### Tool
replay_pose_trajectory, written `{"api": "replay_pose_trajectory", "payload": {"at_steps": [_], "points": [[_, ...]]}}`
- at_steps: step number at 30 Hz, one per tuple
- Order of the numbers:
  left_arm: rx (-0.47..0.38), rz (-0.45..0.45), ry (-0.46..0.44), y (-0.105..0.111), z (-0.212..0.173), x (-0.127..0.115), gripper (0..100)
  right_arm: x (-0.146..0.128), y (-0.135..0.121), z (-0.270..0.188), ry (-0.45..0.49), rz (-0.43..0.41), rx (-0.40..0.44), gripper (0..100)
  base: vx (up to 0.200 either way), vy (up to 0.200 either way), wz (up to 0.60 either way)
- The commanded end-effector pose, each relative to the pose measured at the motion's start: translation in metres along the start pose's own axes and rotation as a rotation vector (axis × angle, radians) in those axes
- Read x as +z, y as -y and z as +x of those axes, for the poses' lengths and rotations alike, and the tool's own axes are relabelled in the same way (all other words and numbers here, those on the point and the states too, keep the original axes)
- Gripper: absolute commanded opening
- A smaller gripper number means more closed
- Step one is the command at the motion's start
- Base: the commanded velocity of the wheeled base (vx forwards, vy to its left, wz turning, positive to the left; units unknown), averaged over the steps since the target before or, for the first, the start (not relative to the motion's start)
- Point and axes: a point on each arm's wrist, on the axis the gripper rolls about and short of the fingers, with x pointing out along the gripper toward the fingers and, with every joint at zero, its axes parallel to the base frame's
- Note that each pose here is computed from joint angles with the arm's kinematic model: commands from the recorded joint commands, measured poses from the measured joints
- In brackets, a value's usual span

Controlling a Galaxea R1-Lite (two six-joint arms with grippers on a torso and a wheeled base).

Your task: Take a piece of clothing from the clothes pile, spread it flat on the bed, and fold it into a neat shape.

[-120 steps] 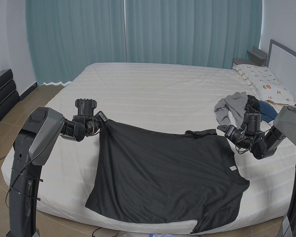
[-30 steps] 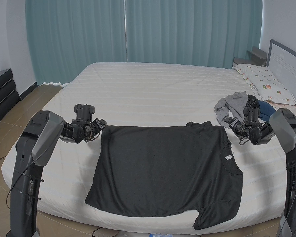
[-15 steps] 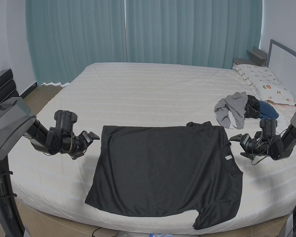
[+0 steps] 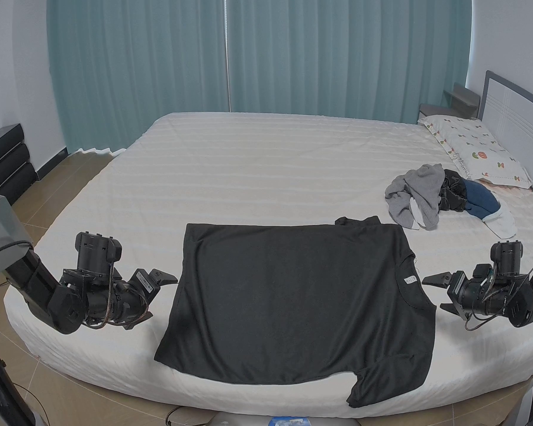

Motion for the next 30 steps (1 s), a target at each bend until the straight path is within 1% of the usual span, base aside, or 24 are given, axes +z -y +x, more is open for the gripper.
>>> {"api": "replay_pose_trajectory", "payload": {"at_steps": [1, 5, 8, 10, 13, 19, 28, 30], "points": [[0.003, -0.002, -0.008, -0.011, -0.005, -0.009, 100, -0.008, -0.001, -0.004, -0.024, -0.004, 0.001, 100, 0.000, 0.000, 0.00], [0.014, -0.006, -0.017, -0.018, -0.002, -0.013, 100, -0.013, -0.002, -0.005, -0.040, -0.010, 0.002, 100, 0.000, 0.000, 0.00], [0.045, -0.016, -0.038, -0.026, 0.005, -0.017, 100, -0.021, -0.003, -0.003, -0.066, -0.019, -0.005, 100, 0.000, 0.000, 0.00], [0.044, -0.029, -0.038, -0.025, 0.005, -0.018, 100, -0.022, -0.003, -0.004, -0.070, -0.018, -0.005, 100, 0.000, 0.000, 0.00], [0.026, -0.059, -0.051, -0.021, 0.006, -0.021, 100, -0.024, -0.003, -0.003, -0.080, -0.020, -0.009, 100, 0.000, -0.200, 0.00], [0.030, -0.056, -0.061, -0.021, 0.005, -0.024, 100, -0.024, -0.003, -0.003, -0.078, -0.020, -0.012, 100, 0.000, -0.200, 0.00], [0.032, -0.058, -0.064, -0.022, 0.005, -0.025, 100, -0.032, -0.001, 0.000, -0.109, -0.044, -0.026, 100, 0.000, 0.000, 0.00], [0.033, -0.059, -0.062, -0.022, 0.004, -0.025, 100, -0.035, -0.001, 0.000, -0.119, -0.050, -0.027, 100, -0.200, 0.000, 0.00]]}}
